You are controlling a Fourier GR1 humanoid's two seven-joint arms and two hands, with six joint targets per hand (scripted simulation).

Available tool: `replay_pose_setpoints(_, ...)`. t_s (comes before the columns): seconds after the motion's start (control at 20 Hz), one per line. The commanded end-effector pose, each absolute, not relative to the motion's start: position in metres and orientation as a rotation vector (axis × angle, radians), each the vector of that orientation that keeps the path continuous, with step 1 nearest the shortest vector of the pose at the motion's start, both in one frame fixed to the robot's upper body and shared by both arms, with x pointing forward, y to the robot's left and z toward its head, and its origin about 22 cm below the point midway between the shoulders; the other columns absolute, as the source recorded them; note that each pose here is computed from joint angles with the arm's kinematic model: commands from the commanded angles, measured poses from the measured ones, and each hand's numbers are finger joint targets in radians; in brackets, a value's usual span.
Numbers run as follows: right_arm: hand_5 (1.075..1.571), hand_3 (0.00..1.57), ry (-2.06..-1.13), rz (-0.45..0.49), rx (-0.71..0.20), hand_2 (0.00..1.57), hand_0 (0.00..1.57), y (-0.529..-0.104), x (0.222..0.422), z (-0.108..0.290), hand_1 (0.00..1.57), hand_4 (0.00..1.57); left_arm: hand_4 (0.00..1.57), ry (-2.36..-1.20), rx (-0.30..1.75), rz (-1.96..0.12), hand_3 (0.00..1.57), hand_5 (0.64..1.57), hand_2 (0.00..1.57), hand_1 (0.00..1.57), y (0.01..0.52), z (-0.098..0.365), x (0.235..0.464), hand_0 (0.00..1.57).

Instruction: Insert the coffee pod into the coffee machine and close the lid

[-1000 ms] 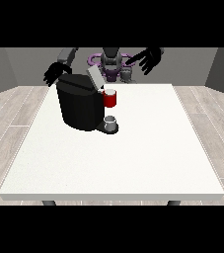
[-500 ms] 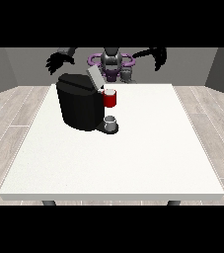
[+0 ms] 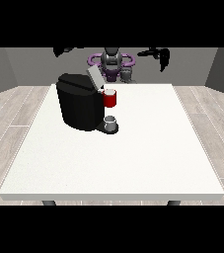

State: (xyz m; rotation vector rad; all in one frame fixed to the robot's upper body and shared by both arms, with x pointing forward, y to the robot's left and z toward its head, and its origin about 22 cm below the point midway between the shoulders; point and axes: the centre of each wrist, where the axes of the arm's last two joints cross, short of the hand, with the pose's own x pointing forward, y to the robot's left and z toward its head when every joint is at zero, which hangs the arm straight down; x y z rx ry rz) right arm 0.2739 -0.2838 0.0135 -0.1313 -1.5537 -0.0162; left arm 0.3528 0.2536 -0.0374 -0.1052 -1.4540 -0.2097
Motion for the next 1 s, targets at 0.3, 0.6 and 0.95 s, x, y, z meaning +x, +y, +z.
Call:
replay_pose_setpoints(0.3,1.571,0.00,-1.645,0.116,-0.069,0.00,0.00,-0.245,0.303,0.049,0.00,0.14,0.22,-1.510,-0.172,-0.195,0.00,1.571,0.00,0.00,0.253,-0.026,0.338,0.00)
replay_pose_setpoints(0.6,1.571,0.00,-1.678,0.227,-0.049,0.00,0.00,-0.234,0.310,0.057,0.00,0.00,0.00,-1.546,-0.119,-0.135,0.00,1.571,0.00,0.00,0.248,-0.027,0.317,0.00)
replay_pose_setpoints(0.95,1.571,0.00,-1.719,0.181,0.035,0.00,0.00,-0.229,0.337,0.070,0.00,0.00,0.00,-1.607,-0.125,-0.130,0.00,1.571,0.00,0.00,0.245,-0.013,0.310,0.00)
